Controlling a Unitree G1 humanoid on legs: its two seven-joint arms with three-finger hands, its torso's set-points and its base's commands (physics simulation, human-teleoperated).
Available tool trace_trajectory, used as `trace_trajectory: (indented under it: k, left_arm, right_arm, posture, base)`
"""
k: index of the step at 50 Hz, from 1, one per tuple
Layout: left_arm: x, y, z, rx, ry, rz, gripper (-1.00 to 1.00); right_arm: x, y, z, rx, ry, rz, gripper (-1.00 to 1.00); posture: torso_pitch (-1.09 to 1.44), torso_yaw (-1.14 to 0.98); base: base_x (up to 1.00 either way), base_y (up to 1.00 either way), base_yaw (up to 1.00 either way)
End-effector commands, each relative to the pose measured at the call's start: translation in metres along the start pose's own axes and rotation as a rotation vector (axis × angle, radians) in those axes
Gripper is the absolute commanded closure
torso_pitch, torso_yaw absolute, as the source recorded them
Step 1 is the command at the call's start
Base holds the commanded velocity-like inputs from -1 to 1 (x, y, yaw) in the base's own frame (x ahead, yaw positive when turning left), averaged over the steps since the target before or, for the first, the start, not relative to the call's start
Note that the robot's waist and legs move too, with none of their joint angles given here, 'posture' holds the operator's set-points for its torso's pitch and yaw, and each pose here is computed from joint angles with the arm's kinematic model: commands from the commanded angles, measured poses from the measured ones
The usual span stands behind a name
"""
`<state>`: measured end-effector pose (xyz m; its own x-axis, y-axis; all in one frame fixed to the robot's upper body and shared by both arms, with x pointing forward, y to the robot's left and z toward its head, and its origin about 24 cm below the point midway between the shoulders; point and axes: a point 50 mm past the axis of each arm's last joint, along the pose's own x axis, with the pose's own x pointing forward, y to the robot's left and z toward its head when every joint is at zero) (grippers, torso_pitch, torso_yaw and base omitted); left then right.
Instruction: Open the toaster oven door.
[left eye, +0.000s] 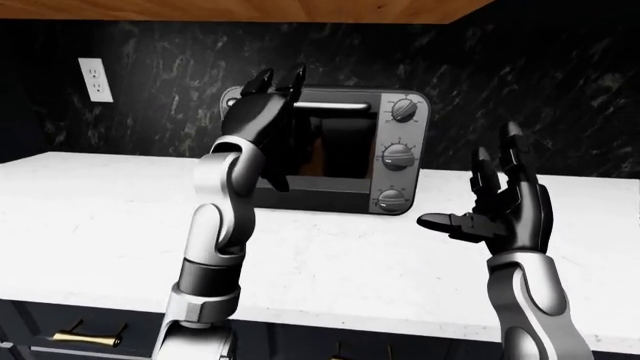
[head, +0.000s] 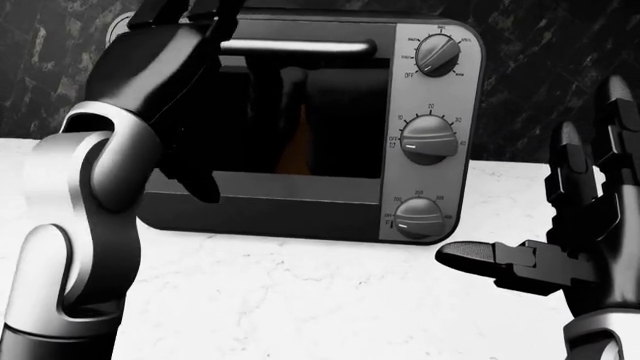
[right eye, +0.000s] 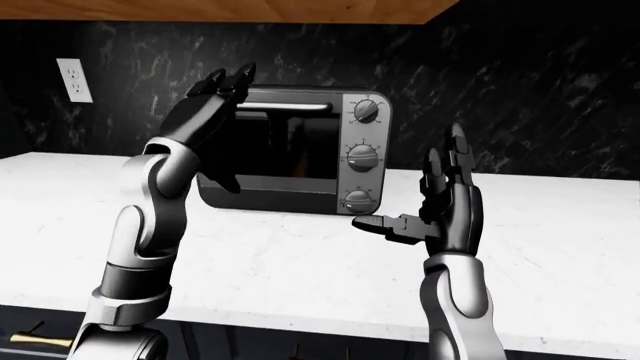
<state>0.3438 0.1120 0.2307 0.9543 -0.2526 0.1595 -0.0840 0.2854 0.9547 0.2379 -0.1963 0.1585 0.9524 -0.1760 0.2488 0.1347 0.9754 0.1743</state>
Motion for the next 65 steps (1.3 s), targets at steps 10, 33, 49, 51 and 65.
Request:
trace_trajectory:
  k: [10,33,49,51,65]
  left_arm:
    - [0.009,-0.011,0.002,0.117,-0.020,-0.021,-1.00]
    - [0.069,-0.031,-0.011,0.175,0.011,-0.136,-1.00]
    - [0.078,-0.047,-0.016,0.189,0.071,-0.277,-1.00]
    - [0.077,-0.048,-0.017,0.185,0.069,-0.281,-0.98]
    - [0.074,-0.056,-0.017,0.169,0.057,-0.296,-0.18]
  right_arm:
    - [-0.001,0.001,0.011,0.005,-0.073,0.015,-1.00]
    - [0.002,0.006,0.009,-0.001,-0.068,0.026,-1.00]
    - [0.002,0.011,0.010,-0.003,-0.068,0.035,-1.00]
    - [0.002,0.010,0.008,-0.003,-0.066,0.034,-1.00]
    - [0.001,0.010,0.013,-0.002,-0.070,0.030,-1.00]
  posture:
    - [-0.65,0.00]
    - [-0.65,0.00]
    - [-0.65,0.00]
    - [-0.65,0.00]
    - [-0.65,0.00]
  base:
    - [0.00,0.00,0.00]
    - [0.00,0.00,0.00]
    - [0.00,0.00,0.00]
    - [0.00,0.00,0.00]
    - [0.00,0.00,0.00]
